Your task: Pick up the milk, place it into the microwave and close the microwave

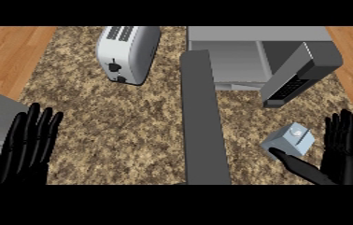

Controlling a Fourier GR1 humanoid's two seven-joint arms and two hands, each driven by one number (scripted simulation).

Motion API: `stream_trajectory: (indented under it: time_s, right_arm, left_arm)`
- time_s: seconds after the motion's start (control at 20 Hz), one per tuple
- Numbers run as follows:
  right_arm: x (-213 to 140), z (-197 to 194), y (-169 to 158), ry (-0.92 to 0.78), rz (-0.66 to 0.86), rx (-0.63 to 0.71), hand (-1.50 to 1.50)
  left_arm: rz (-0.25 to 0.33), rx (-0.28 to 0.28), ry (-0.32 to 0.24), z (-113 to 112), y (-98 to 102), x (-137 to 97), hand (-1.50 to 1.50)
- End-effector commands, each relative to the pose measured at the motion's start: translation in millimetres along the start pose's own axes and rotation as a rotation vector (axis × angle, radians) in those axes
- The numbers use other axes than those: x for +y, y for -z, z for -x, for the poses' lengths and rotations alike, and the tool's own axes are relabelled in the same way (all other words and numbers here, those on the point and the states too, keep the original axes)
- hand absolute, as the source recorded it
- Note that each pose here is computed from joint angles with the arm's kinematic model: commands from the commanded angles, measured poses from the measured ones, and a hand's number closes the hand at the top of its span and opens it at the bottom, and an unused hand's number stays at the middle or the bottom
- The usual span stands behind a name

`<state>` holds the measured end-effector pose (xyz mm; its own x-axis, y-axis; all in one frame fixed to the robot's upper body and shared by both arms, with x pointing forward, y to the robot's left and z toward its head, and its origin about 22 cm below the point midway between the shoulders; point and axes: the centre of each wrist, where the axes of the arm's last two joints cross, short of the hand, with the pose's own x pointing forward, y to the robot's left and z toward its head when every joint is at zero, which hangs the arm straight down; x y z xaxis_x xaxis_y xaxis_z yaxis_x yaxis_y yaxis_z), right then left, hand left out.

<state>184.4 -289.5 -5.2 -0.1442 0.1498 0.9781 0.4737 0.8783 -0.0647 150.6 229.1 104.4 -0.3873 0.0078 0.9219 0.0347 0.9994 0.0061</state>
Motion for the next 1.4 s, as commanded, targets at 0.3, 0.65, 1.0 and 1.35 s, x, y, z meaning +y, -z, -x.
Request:
stream_trajectory:
  time_s: [0.3,0.65,1.0,1.35]
  right_arm:
    - [-11.2,73.2,-14.7,0.010,0.042,0.046,-1.50]
    - [-22.3,97.8,-9.7,0.063,0.028,0.041,-1.50]
    - [-18.3,136.8,-9.5,0.058,0.033,0.052,-1.50]
    - [-25.5,157.8,-16.7,0.002,-0.132,0.027,1.50]
  left_arm:
    - [0.005,-0.005,0.009,-6.9,-11.2,3.0,-1.50]
    - [0.002,0.013,0.016,4.2,-11.0,-5.5,-1.50]
    - [0.007,-0.002,0.023,-8.8,-15.8,-1.2,-1.50]
    - [-0.008,0.002,0.001,-7.7,-24.6,1.3,-1.50]
